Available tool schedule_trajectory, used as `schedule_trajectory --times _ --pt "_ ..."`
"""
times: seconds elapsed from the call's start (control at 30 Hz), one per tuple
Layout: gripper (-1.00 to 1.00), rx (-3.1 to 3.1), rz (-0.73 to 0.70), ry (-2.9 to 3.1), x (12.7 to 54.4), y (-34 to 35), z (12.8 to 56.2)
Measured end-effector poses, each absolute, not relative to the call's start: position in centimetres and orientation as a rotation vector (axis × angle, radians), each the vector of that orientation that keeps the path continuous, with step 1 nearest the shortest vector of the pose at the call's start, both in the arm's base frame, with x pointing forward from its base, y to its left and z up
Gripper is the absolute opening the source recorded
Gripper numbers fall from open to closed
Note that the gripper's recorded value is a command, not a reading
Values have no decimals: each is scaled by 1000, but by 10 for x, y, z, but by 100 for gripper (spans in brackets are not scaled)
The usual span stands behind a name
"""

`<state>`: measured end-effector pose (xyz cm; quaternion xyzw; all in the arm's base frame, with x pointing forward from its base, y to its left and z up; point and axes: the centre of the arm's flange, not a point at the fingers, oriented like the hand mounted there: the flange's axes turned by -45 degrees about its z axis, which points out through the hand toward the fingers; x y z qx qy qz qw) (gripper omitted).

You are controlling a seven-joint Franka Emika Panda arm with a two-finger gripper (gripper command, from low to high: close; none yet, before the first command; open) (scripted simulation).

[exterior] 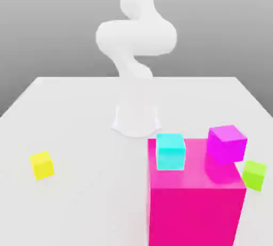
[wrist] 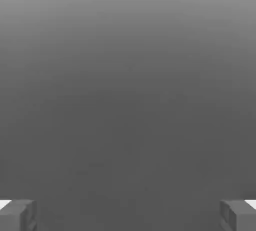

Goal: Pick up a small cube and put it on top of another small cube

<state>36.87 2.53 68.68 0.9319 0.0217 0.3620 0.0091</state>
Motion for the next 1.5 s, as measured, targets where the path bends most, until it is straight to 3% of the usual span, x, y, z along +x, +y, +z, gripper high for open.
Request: schedule_trajectory --times 0.2,0.4,0.57,0.83,1.07,1.1,1.3,1.5 --pt "0 2912 848 390 424 112 581" --pt "0 2875 583 742 434 198 459" --pt "0 2826 370 1043 407 258 355" --pt "0 2720 34 1527 306 325 212" --pt "0 2728 3 1564 295 326 140" --pt "-100 2726 1 1564 294 326 134" --pt "-100 2725 1 1565 294 325 131" --pt "-100 2728 4 1563 295 327 181"
